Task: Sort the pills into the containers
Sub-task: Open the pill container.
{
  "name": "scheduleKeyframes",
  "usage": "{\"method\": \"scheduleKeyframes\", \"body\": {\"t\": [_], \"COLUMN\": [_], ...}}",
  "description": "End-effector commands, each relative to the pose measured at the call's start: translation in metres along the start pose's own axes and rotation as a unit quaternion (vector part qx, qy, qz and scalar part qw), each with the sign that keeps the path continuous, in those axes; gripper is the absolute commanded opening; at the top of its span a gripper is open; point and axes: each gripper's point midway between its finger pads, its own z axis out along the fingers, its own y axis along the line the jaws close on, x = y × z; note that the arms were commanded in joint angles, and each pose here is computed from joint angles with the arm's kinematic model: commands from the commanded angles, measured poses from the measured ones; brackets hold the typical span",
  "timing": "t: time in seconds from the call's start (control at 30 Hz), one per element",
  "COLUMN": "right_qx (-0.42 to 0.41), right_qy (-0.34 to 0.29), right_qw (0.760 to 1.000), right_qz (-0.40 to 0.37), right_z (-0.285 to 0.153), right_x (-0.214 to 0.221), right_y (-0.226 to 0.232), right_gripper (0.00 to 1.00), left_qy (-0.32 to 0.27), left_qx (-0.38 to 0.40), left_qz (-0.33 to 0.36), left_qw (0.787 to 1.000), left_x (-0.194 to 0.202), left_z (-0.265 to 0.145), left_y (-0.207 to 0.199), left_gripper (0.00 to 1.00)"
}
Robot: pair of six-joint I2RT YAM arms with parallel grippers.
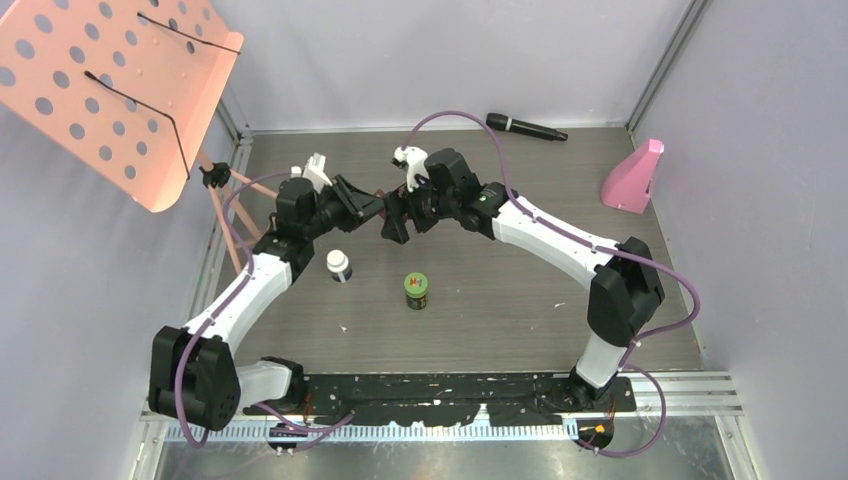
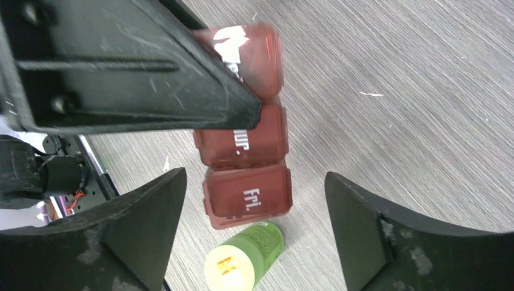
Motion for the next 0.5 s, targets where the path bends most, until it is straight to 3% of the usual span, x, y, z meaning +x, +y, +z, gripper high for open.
{"method": "scheduleKeyframes", "body": {"t": [0.0, 0.13, 0.47], "right_qx": [0.005, -0.017, -0.043], "right_qy": [-0.028, -0.029, -0.026], "right_qw": [0.999, 0.999, 0.999], "right_qz": [-0.02, -0.028, 0.009], "right_z": [-0.018, -0.022, -0.008], "right_x": [-0.022, -0.024, -0.032], "right_y": [0.006, 0.015, 0.023], "right_gripper": [0.97, 0.96, 0.62], "left_qy": [-0.001, 0.01, 0.028], "left_qx": [-0.017, -0.039, -0.052], "left_qz": [-0.001, -0.011, -0.014], "left_qw": [1.0, 0.999, 0.998], "left_x": [-0.01, -0.009, -0.001], "left_z": [-0.005, -0.007, -0.009], "left_y": [-0.012, -0.009, -0.003], "left_gripper": [0.0, 0.0, 0.0]}}
